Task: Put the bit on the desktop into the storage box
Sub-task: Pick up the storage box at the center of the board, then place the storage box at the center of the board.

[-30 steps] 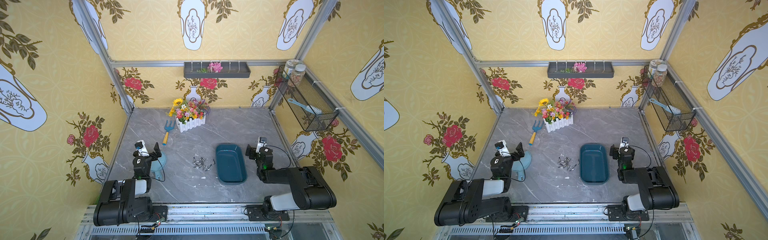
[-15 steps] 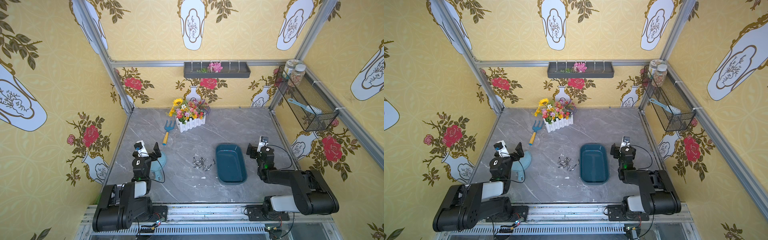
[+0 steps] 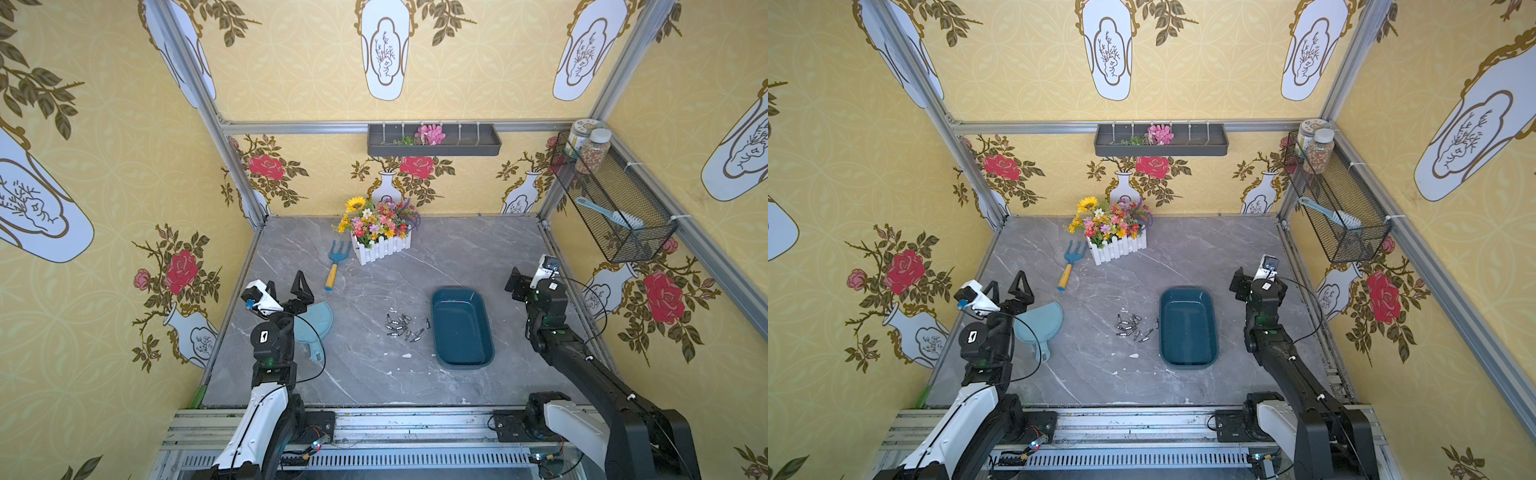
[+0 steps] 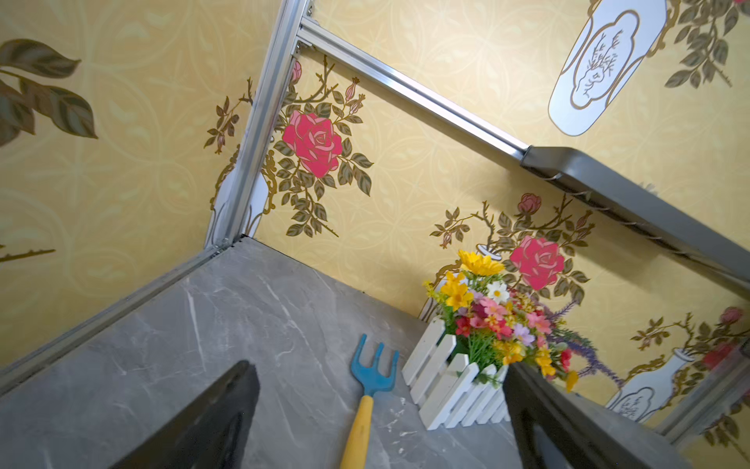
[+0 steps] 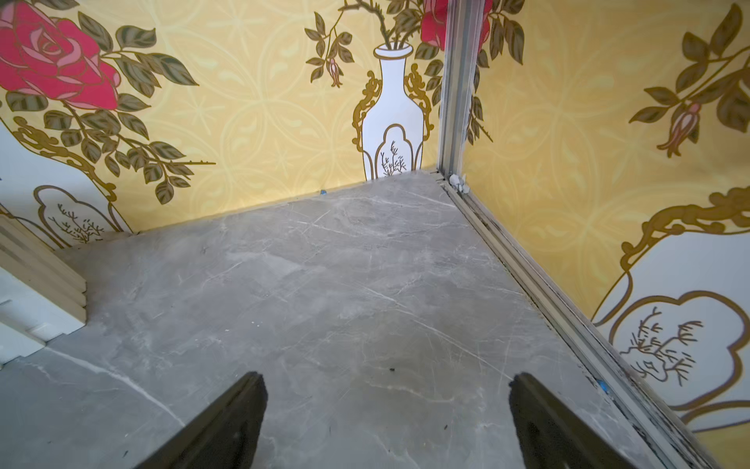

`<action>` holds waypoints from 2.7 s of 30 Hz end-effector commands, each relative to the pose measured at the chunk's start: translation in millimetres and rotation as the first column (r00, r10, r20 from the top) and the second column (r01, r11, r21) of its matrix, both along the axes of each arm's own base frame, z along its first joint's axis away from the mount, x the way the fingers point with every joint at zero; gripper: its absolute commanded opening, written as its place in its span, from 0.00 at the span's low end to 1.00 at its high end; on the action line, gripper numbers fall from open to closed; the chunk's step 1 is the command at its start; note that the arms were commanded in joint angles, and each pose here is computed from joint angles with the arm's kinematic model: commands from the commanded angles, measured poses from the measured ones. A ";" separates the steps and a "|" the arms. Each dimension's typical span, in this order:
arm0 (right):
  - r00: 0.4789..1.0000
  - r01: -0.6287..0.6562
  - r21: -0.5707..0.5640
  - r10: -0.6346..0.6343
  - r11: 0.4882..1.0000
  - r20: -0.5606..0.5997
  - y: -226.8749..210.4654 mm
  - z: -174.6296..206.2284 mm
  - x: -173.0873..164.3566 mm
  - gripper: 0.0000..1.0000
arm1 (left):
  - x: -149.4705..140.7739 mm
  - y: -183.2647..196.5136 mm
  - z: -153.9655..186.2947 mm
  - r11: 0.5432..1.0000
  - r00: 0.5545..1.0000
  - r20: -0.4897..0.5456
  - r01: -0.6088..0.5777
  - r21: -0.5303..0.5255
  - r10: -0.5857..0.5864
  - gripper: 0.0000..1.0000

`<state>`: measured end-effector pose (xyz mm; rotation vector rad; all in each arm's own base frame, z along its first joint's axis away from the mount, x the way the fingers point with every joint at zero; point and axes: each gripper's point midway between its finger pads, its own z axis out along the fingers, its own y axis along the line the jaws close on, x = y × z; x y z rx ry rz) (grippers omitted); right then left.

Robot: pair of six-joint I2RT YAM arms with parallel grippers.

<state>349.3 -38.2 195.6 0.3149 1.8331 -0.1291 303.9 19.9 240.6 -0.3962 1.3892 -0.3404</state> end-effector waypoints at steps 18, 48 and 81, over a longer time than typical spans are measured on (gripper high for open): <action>0.666 -0.128 0.365 0.353 0.922 -0.657 101.6 -60.9 -79.3 0.97 | 22.9 -48.5 -26.6 0.940 0.867 -0.388 0.224 -0.256 -0.312 1.00; 0.511 -0.086 0.329 0.325 0.940 -0.796 111.3 -134.6 -88.7 0.14 | 28.3 -37.6 -38.1 0.958 0.873 -0.417 0.163 -0.234 -0.251 1.00; 0.684 -0.261 0.313 0.404 0.913 -0.608 108.2 -61.7 53.7 0.00 | 30.6 -41.9 -42.3 0.951 0.859 -0.431 0.182 -0.248 -0.277 1.00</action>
